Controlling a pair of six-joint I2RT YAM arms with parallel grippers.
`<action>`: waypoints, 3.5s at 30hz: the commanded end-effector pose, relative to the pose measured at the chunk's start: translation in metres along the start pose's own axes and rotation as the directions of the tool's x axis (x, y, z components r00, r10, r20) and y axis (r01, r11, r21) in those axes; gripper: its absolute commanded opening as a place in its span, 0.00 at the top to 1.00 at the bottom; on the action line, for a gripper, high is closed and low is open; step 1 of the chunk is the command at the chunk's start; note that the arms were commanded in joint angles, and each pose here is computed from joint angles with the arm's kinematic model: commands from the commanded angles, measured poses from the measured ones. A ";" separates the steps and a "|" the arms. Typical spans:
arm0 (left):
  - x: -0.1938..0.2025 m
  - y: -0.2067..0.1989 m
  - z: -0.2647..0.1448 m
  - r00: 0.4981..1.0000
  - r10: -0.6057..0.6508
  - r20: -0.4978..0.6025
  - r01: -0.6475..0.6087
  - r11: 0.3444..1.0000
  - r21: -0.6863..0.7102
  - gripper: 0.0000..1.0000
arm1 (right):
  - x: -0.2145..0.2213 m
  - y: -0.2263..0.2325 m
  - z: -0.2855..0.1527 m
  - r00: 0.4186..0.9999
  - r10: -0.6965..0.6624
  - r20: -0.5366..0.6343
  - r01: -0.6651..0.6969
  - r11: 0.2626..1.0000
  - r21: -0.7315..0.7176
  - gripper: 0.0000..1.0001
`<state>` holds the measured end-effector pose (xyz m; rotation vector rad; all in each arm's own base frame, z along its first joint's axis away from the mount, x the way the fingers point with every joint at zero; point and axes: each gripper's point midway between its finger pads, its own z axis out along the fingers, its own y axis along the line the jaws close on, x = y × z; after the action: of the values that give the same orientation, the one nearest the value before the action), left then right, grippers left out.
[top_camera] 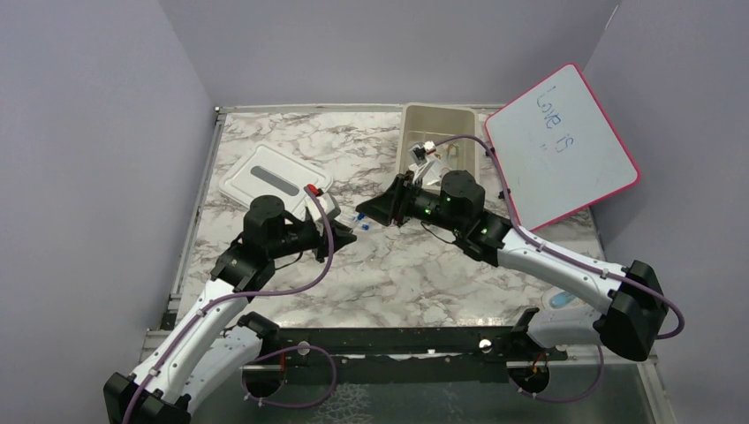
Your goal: Organize the chemistry lab equipment
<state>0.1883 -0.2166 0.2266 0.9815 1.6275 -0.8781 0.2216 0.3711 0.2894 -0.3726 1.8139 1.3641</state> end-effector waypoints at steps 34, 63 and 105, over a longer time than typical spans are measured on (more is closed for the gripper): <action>-0.098 0.038 -0.081 0.964 0.045 0.262 0.085 0.882 -0.464 0.19 | 0.017 -0.056 0.044 0.935 -0.323 -0.145 0.340 0.933 0.117 0.85; -0.178 0.064 -0.272 0.838 0.262 0.478 0.385 0.336 -0.859 0.11 | 0.118 -0.028 0.221 0.744 -0.638 -0.198 0.668 0.702 0.247 0.85; -0.172 0.067 -0.254 0.869 0.190 0.456 0.367 0.370 -0.853 0.11 | 0.164 -0.050 0.241 0.723 -0.593 -0.354 0.677 0.709 0.197 0.85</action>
<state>0.1822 0.0102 0.4426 -0.1926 1.3584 -0.0619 0.2595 0.6086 0.1224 -0.9378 1.7883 0.5503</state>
